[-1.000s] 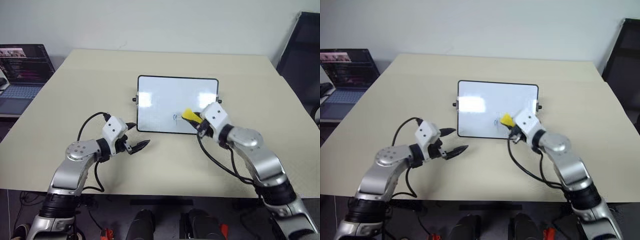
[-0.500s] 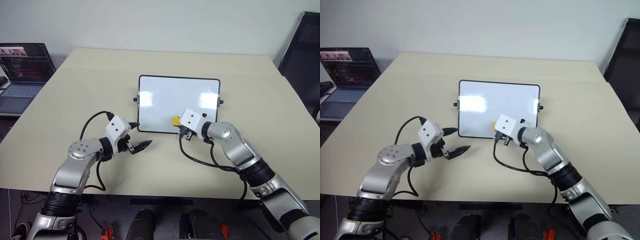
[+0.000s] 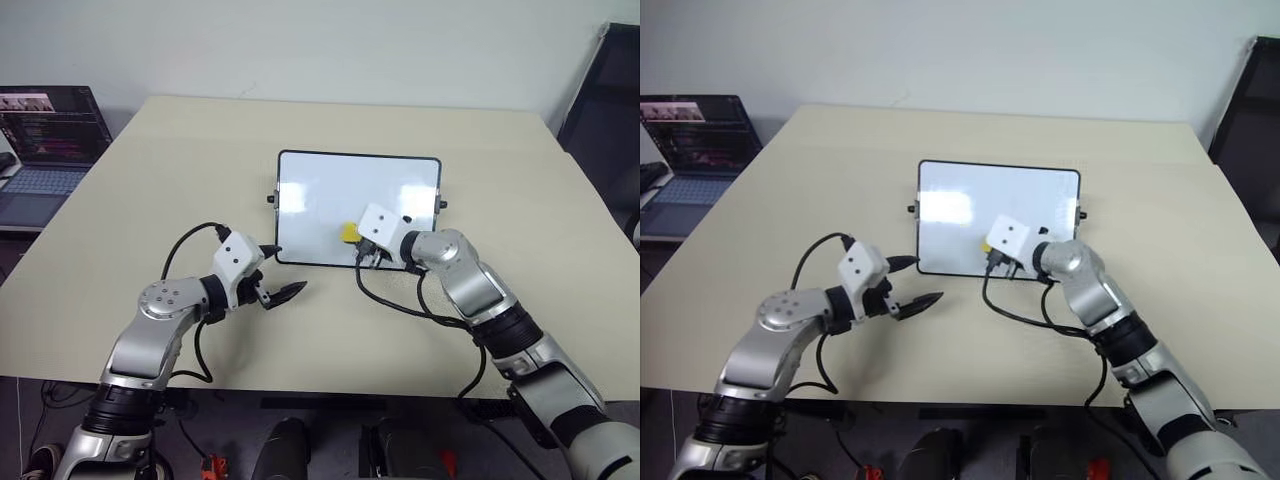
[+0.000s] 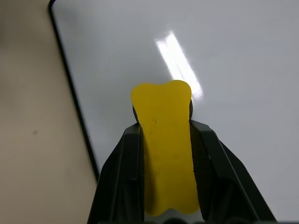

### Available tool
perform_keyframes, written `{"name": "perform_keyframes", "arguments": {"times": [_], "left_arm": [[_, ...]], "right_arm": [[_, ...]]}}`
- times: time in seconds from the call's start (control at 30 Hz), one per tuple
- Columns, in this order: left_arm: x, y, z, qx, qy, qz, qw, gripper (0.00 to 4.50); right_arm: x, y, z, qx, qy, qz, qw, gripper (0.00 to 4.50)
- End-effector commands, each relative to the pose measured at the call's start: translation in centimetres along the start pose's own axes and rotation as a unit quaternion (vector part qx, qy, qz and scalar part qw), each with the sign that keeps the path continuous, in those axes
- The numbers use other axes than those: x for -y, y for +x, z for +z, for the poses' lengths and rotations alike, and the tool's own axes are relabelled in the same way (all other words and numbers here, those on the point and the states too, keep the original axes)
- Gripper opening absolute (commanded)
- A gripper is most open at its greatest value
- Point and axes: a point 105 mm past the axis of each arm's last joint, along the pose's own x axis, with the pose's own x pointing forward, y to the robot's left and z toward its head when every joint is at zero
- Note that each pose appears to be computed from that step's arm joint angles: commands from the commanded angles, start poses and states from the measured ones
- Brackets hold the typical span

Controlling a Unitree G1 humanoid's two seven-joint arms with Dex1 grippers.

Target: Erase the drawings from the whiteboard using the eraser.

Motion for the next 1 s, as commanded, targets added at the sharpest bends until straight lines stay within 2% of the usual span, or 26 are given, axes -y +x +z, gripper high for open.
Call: {"name": "perform_keyframes", "arguments": {"times": [0.03, 0.13, 0.2, 0.37, 0.53, 0.67, 0.73, 1.0], "left_arm": [[0.2, 0.0, 0.9, 0.014, 0.014, -0.002, 1.0, 4.5], [0.2, 0.1, 0.9, 0.014, 0.014, -0.004, 1.0, 4.5], [0.2, 0.1, 0.9, 0.014, 0.014, -0.004, 1.0, 4.5], [0.3, 0.1, 0.7, 0.014, 0.014, -0.005, 1.0, 4.5], [0.3, 0.1, 0.6, 0.014, 0.013, -0.006, 1.0, 4.5], [0.3, 0.0, 0.4, 0.013, 0.011, -0.005, 1.0, 4.5], [0.3, 0.0, 0.4, 0.013, 0.01, -0.005, 1.0, 4.5], [0.4, 0.0, 0.4, 0.013, 0.01, -0.005, 1.0, 4.5]], "right_arm": [[0.3, -0.4, -0.2, -0.01, -0.014, -0.008, 1.0, 0.99], [2.9, -0.8, 0.2, -0.003, -0.016, -0.074, 0.997, 0.99], [3.4, -0.9, 0.1, -0.004, -0.016, -0.084, 0.996, 0.99], [0.0, -0.7, -1.4, -0.031, -0.018, 0.004, 0.999, 0.99], [-1.0, -1.0, -1.7, -0.042, -0.031, 0.033, 0.998, 0.99], [2.8, -0.7, 0.3, -0.008, -0.047, -0.078, 0.996, 0.99], [3.4, -0.7, 0.6, -0.001, -0.051, -0.096, 0.994, 0.99], [-0.4, -0.8, -2.3, -0.045, -0.084, 0.005, 0.995, 0.99]]}}
